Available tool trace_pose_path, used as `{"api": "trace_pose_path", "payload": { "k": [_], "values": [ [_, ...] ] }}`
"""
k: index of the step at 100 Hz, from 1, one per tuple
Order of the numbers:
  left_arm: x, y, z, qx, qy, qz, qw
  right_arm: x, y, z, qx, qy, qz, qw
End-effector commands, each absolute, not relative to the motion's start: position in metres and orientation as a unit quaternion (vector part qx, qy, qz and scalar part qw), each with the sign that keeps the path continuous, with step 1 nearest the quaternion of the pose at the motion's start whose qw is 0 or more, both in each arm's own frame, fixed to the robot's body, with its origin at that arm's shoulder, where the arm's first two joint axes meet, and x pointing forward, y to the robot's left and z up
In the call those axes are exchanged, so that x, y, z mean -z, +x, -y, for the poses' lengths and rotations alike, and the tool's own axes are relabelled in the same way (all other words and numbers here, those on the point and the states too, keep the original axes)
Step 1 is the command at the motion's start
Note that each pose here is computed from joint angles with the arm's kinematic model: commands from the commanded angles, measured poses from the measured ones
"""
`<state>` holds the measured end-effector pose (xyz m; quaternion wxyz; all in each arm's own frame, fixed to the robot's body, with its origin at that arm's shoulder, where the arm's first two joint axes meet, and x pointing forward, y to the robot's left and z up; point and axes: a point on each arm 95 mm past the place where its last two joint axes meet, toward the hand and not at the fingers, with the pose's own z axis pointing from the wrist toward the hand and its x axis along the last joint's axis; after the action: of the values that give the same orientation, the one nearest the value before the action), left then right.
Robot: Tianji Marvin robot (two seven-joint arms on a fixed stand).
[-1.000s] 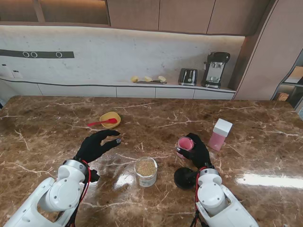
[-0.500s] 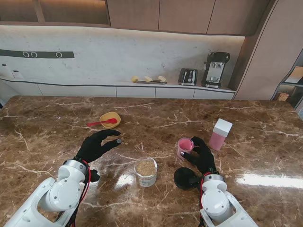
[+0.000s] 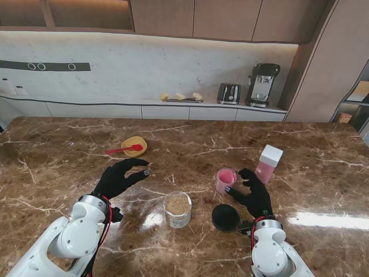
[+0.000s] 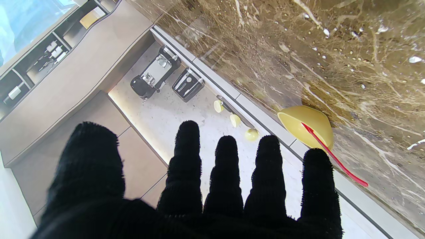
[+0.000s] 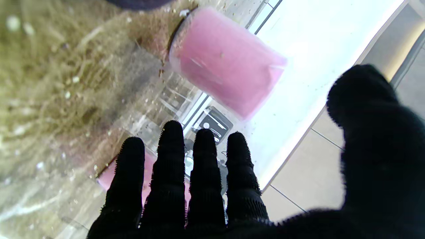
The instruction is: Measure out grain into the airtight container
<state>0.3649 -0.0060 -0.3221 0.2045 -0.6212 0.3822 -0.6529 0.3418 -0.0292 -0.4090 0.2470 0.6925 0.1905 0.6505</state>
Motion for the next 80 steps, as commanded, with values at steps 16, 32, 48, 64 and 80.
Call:
{"api": "trace_pose_path", "payload": {
  "k": [16,32,48,64,80],
  "values": [
    [0.326,0.364,0.011,0.666,-0.614,-0.379,0.189,0.381,0.327,0.029,-0.676,0.662,-0.194,0.259],
    [0.327,0.364,0.016,0.682,-0.606,-0.369,0.178,0.358,0.324,0.031,-0.694,0.635,-0.2,0.274],
    [0.328,0.365,0.019,0.694,-0.601,-0.358,0.168,0.338,0.326,0.037,-0.703,0.614,-0.213,0.288],
    [0.33,0.365,0.021,0.699,-0.603,-0.353,0.155,0.322,0.335,0.047,-0.703,0.601,-0.227,0.305],
    [0.335,0.367,0.02,0.698,-0.608,-0.351,0.142,0.306,0.348,0.058,-0.695,0.588,-0.253,0.328]
  ]
}}
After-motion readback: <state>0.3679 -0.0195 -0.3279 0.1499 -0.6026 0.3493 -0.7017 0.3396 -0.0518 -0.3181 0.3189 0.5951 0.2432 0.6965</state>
